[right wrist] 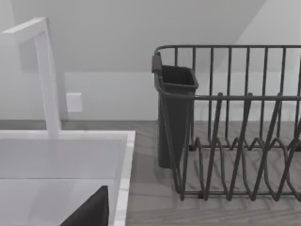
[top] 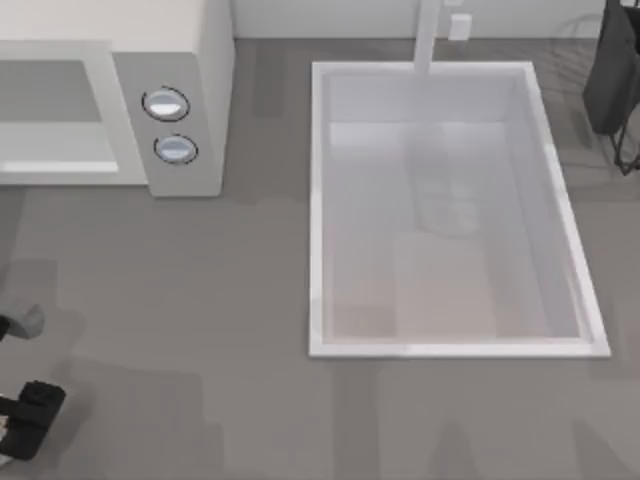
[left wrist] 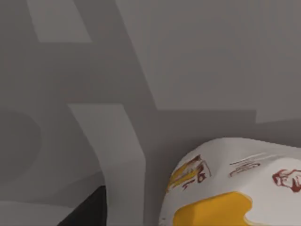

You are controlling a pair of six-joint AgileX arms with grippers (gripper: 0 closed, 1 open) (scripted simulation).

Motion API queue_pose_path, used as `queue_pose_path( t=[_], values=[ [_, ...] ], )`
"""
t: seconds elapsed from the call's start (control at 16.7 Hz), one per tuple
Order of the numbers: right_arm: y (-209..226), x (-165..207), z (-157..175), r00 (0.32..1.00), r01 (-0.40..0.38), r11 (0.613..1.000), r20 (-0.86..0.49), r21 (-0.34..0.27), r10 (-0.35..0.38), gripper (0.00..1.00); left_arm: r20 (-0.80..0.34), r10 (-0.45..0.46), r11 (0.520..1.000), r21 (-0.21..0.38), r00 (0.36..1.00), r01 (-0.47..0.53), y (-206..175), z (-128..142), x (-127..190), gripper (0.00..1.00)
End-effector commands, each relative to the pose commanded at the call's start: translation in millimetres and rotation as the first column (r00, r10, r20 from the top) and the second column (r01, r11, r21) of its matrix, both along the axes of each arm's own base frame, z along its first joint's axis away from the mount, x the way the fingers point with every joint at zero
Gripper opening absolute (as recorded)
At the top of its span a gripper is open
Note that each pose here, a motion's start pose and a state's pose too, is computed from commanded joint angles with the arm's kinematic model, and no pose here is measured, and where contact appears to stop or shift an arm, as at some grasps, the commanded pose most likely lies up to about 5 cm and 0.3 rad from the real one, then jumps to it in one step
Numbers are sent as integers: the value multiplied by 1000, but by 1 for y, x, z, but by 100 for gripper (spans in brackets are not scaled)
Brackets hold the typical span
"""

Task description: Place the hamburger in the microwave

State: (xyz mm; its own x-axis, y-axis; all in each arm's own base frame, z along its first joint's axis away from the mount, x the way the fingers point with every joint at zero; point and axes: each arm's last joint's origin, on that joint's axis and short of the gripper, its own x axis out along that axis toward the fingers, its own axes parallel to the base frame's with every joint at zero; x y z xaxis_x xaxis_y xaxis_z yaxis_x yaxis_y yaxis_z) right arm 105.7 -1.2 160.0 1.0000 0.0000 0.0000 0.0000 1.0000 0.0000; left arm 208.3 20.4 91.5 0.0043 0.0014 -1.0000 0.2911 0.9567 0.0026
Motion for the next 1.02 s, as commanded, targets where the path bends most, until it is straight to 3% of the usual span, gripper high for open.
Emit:
queue_pose_path(
  t=[0.06, 0.12, 0.36, 0.78, 1.02],
  values=[
    [0, 0, 0, 1000, 0, 1000, 0, 0, 0, 100, 0, 0, 1000, 0, 1000, 0, 0, 0, 0, 0],
    [0, 0, 0, 1000, 0, 1000, 0, 0, 0, 100, 29, -2, 1000, -12, 1000, 3, 0, 22, 2, 0],
    [0, 0, 0, 1000, 0, 1000, 0, 0, 0, 100, 34, -3, 1000, -11, 999, 4, 1, 38, 8, 0],
    [0, 0, 0, 1000, 0, 1000, 0, 0, 0, 100, 13, -4, 1000, -13, 1000, 4, 1, 111, 4, 0],
    [0, 0, 0, 1000, 0, 1000, 0, 0, 0, 100, 29, -2, 1000, -12, 1000, 3, 0, 122, 2, 0]
  ],
)
